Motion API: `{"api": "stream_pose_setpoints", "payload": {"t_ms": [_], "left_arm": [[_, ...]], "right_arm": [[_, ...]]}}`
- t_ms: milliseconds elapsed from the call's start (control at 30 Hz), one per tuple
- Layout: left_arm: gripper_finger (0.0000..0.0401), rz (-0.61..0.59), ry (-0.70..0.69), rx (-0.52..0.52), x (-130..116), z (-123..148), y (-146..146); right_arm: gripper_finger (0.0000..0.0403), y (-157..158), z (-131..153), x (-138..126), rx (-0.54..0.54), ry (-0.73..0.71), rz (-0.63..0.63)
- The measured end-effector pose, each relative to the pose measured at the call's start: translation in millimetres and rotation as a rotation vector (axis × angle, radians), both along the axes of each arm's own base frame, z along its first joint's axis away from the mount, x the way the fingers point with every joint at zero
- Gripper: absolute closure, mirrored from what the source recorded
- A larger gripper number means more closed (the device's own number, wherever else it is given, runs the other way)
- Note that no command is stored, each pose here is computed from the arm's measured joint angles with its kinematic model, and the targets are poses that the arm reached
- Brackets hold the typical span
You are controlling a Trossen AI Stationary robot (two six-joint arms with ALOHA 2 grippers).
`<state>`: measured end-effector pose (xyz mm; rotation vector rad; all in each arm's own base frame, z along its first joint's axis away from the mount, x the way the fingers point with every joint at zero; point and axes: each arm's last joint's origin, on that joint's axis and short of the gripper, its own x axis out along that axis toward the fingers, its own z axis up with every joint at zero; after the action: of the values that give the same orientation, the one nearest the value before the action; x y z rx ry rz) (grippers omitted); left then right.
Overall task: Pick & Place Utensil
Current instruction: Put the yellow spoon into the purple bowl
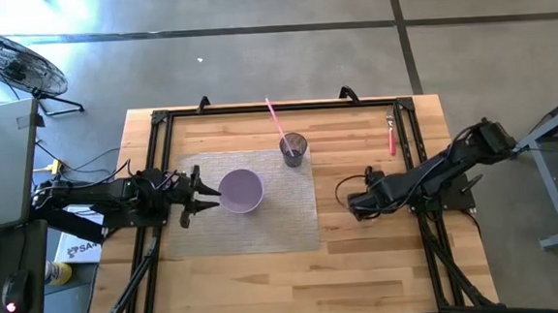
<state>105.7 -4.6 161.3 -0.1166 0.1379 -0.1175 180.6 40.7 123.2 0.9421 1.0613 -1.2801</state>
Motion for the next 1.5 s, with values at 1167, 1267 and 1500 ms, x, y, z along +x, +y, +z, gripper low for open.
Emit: {"api": "stream_pose_setpoints", "payload": {"t_ms": [1167,1267,1500], "left_arm": [[0.0261,0.0,0.0,0.0,0.0,0.1,0.0],[0.0261,0.0,0.001,0.0,0.0,-0.1,0.0],[0.0261,0.0,0.001,0.0,0.0,-0.1,0.0]], "right_arm": [[0.029,-3.1,-2.7,2.0,-0.039,-0.025,0.035],[0.0304,-3.0,-2.7,2.4,-0.04,-0.03,0.035],[0.034,-3.2,-2.8,3.0,-0.044,-0.035,0.035]]}}
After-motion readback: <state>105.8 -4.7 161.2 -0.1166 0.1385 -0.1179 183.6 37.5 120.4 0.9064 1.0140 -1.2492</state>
